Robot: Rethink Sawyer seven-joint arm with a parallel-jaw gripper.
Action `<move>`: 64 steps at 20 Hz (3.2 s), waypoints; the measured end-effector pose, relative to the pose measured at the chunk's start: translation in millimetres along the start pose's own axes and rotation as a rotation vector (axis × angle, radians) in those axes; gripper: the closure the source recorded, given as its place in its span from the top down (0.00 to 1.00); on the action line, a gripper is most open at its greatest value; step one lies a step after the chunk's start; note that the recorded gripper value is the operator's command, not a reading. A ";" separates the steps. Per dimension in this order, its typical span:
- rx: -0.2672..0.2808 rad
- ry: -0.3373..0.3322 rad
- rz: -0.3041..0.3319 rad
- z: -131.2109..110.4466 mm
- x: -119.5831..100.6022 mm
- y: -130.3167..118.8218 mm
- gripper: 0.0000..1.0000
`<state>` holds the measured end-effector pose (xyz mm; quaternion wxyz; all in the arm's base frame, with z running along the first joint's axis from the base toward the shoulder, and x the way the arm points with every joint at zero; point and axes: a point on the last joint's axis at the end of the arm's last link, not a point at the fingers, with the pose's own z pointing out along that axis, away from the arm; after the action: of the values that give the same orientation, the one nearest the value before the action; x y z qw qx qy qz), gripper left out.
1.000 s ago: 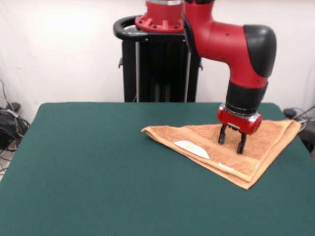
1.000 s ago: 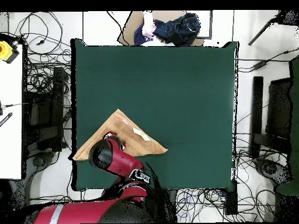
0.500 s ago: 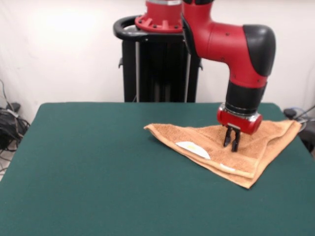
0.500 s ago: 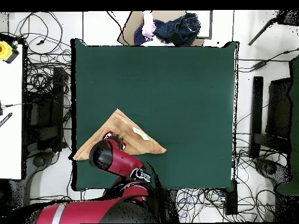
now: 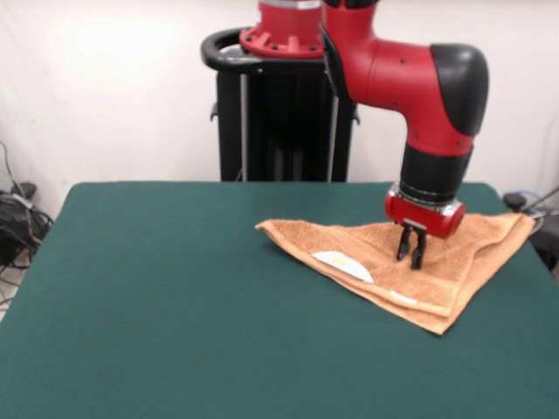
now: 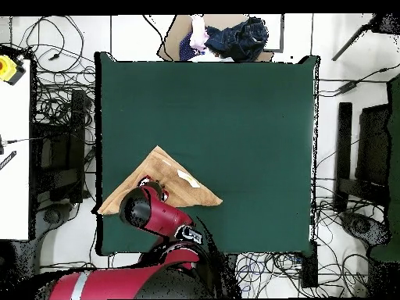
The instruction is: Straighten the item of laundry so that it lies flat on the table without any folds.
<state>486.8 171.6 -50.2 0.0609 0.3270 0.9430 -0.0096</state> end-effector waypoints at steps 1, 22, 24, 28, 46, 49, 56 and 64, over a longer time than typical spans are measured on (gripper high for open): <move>0.000 0.000 0.000 0.0 0.0 0.0 0.00; -0.002 -0.002 0.001 -1.9 -0.5 0.4 0.00; -0.003 -0.004 0.001 -2.8 -1.2 0.8 0.00; -0.011 -0.013 0.002 -8.4 -4.7 3.4 0.00; -0.047 0.004 -0.009 -63.0 -16.6 31.2 0.00; -0.047 0.007 -0.014 -69.9 -16.5 32.9 0.00; -0.045 0.005 -0.010 -69.5 -20.7 32.5 0.00; -0.043 0.003 0.008 -56.5 -33.7 32.2 0.00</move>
<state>526.8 179.5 10.6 0.0663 0.3292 0.9419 0.0113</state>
